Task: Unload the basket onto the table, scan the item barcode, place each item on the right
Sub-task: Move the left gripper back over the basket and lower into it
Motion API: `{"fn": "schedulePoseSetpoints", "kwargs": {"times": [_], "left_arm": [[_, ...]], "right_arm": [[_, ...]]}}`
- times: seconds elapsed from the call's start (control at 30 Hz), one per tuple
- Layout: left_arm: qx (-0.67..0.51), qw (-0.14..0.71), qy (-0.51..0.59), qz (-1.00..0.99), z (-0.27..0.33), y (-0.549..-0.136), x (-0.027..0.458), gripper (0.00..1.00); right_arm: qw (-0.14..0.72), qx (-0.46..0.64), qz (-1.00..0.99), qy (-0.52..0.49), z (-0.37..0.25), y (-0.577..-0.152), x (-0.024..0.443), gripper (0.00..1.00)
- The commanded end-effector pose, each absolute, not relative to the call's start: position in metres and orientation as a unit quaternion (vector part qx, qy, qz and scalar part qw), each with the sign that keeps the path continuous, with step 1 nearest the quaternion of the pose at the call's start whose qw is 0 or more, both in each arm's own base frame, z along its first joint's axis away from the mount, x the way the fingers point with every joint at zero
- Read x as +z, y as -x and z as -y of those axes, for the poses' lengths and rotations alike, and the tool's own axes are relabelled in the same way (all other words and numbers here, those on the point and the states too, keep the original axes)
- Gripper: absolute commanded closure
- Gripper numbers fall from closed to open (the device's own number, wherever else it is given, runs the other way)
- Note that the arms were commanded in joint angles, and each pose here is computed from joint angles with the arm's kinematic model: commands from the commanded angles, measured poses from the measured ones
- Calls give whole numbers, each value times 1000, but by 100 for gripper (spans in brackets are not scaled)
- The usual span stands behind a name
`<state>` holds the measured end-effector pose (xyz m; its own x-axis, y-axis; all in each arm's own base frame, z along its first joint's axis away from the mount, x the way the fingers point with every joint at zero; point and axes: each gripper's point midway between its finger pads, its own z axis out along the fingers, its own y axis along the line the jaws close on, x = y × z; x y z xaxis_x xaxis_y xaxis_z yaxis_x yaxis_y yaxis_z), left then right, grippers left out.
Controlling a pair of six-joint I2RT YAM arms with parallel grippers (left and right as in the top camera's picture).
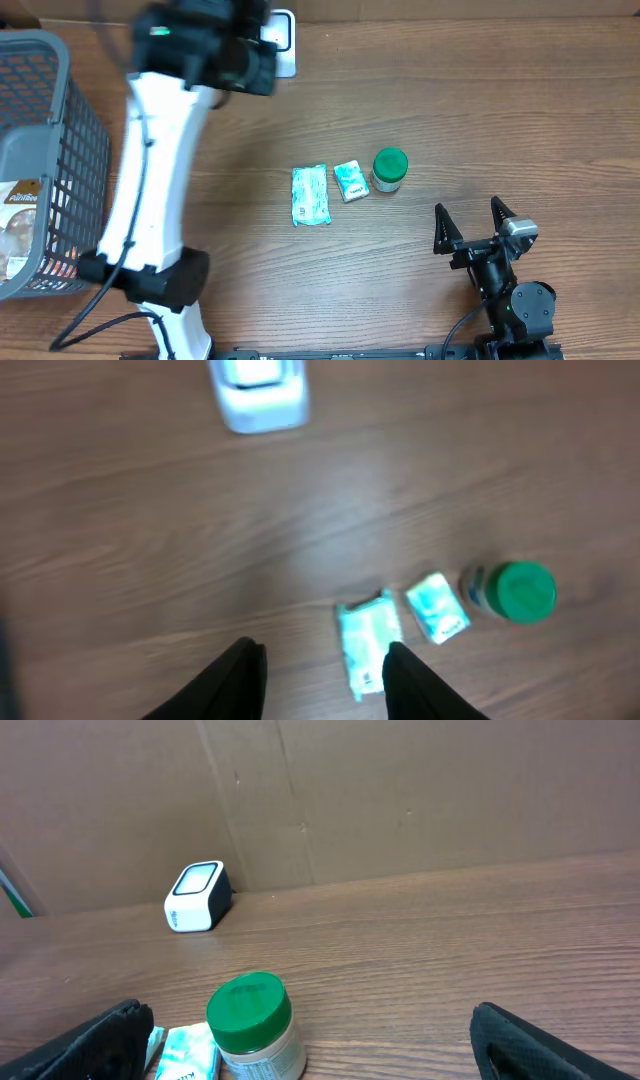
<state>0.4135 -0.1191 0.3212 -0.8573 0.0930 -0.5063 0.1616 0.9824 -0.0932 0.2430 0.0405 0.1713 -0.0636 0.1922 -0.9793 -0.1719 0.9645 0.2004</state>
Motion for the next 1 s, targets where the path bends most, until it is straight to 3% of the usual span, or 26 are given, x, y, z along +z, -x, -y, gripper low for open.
{"fn": "schedulePoseSetpoints", "kwargs": {"times": [0.0,0.23,0.47,0.8,0.97], "left_arm": [[-47,306,26,-950,54,-403,364,62],[-2,319,217,-923,-79,-370,383,58],[35,304,395,-866,-198,-331,373,52],[47,218,504,-835,-267,-291,314,49],[39,160,524,-835,-282,-280,263,53]], "right_arm": [[687,130,-715,-10,-39,-243,170,0],[687,130,-715,-10,-39,-243,170,0],[687,130,-715,-9,-39,-243,170,0],[687,130,-715,-10,-39,-243,170,0],[687,130,-715,-9,-39,-243,170,0]]}}
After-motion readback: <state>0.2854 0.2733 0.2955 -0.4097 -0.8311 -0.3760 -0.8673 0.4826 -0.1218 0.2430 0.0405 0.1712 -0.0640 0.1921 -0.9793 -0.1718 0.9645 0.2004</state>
